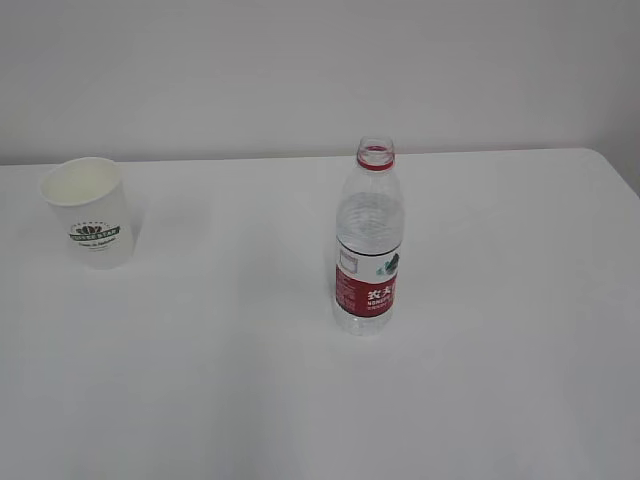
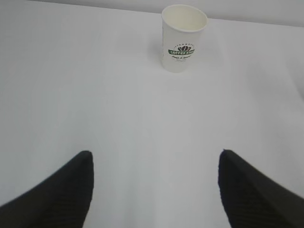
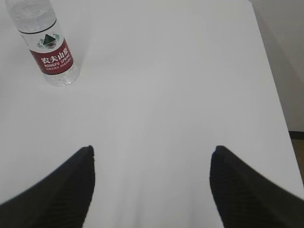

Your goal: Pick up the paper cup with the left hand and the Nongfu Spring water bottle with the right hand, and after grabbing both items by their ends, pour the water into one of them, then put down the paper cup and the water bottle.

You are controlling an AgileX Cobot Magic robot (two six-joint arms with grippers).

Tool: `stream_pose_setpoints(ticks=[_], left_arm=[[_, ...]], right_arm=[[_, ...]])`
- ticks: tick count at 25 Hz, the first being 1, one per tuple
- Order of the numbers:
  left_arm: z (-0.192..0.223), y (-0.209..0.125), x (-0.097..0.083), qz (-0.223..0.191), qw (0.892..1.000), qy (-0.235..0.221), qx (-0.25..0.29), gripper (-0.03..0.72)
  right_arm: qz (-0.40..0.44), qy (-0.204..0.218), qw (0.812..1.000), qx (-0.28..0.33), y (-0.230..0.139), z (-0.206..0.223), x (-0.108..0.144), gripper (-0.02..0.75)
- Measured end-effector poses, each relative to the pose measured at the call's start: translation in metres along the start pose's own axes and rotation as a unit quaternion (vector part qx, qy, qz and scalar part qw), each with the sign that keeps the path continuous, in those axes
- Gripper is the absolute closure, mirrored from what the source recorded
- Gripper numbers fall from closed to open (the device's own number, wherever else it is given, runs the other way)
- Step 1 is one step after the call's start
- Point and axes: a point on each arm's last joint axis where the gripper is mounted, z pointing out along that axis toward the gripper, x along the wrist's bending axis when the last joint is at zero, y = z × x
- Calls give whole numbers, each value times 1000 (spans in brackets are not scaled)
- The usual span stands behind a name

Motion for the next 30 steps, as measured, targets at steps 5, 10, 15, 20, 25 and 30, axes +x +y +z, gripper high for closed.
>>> stream_pose_setpoints(ticks=[5, 10, 15, 20, 25, 30], left_arm=[[0, 0, 0, 0, 1000, 0, 0, 102], [0, 0, 0, 0, 1000, 0, 0, 102], [0, 0, 0, 0, 1000, 0, 0, 102], [0, 0, 0, 0, 1000, 0, 0, 102], [0, 0, 0, 0, 1000, 0, 0, 102], [0, 0, -1, -1, 1000, -3, -1, 102]], right_arm=[[0, 0, 1000, 0, 0, 0, 0, 165], [0, 0, 1000, 0, 0, 0, 0, 165], [0, 0, 1000, 0, 0, 0, 0, 165], [0, 0, 1000, 0, 0, 0, 0, 165], [0, 0, 1000, 0, 0, 0, 0, 165], [3, 5, 1000, -21, 4, -1, 1, 165]])
